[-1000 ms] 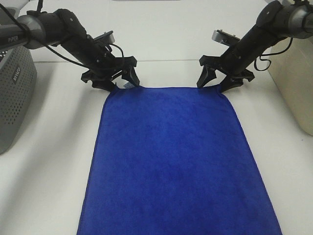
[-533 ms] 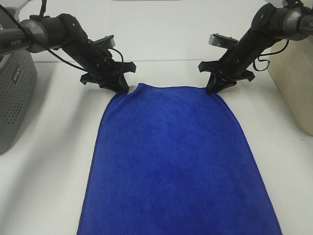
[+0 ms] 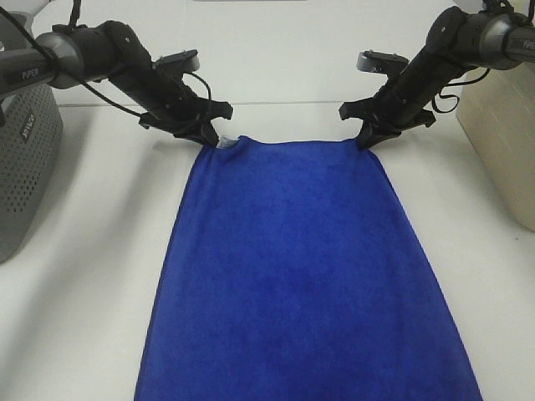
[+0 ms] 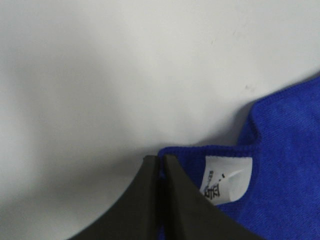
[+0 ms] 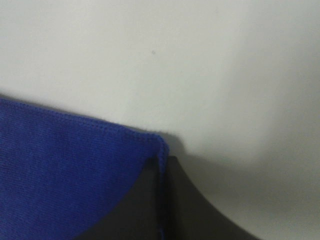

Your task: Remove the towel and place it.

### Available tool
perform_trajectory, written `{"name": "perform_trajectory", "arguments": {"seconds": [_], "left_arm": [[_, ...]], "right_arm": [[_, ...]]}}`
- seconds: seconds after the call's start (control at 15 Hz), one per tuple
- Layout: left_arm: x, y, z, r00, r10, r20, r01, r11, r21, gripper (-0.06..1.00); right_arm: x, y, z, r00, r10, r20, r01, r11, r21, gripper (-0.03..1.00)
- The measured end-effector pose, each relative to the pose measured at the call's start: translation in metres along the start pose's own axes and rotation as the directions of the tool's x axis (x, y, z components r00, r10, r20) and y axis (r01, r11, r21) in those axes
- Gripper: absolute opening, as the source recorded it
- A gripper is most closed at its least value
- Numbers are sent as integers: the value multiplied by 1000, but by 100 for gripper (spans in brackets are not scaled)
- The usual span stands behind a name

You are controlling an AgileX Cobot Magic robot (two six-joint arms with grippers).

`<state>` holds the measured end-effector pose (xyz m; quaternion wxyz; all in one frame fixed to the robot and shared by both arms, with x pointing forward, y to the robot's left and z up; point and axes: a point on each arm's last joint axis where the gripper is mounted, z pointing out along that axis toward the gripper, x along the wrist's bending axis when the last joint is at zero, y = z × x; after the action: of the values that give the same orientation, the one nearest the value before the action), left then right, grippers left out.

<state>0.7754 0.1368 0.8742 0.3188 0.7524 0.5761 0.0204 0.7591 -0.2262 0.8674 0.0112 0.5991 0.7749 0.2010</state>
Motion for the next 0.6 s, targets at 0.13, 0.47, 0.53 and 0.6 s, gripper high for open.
{"name": "perform_trajectory", "arguments": {"seconds": [0.13,0.47,0.53,0.6], "left_arm": [[-5,22,-15,998,67,-21,-68,993,-101,0],[-7,54,-34,989,114,-99,-140,934,-329,0],[-6,58,-35,986,119,-118,-155,917,-367,0],[-6,62,-37,982,127,-140,-173,897,-406,0]], "right_arm": [[-2,15,-7,999,-27,32,30,996,-80,1],[-1,44,-31,993,-69,96,93,957,-275,1],[-2,47,-30,991,-80,111,110,948,-298,1],[-4,50,-31,989,-76,126,115,936,-332,1]]}}
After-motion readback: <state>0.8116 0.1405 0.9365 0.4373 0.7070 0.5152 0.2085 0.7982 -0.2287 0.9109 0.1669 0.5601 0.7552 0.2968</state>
